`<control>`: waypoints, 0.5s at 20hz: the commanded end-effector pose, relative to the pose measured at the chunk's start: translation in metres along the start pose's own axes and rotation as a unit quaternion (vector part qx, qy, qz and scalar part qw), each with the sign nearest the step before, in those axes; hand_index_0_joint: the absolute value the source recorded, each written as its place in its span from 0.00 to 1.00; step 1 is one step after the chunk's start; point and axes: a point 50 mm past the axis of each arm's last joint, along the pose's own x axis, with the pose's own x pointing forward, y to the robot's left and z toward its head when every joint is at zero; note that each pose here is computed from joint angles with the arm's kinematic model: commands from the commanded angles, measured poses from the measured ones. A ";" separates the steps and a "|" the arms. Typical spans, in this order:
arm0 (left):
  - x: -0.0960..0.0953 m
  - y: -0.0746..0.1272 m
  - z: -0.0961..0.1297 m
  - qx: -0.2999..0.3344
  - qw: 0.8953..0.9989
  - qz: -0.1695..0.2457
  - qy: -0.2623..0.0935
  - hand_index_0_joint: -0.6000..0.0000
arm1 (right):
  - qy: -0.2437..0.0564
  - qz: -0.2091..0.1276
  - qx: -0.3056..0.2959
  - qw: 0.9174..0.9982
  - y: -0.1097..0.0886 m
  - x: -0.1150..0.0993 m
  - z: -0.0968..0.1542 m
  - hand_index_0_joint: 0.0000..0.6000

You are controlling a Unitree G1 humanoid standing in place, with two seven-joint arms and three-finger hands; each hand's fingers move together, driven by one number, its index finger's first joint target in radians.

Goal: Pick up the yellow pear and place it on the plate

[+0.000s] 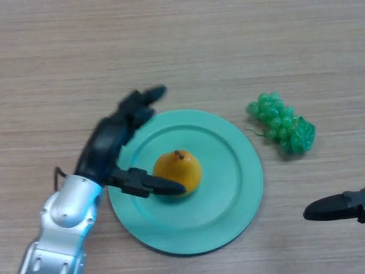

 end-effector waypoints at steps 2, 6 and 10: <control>-0.017 0.024 0.052 0.042 0.992 0.008 -0.121 1.00 | -0.093 -0.002 -0.025 0.995 0.001 0.000 0.025 0.00; -0.043 0.055 0.073 -0.002 0.988 0.047 -0.148 1.00 | -0.079 0.012 -0.010 0.997 0.006 0.004 0.021 0.00; -0.061 0.097 0.064 -0.040 0.983 0.110 -0.141 1.00 | -0.081 0.025 -0.009 0.996 0.014 0.009 0.020 0.00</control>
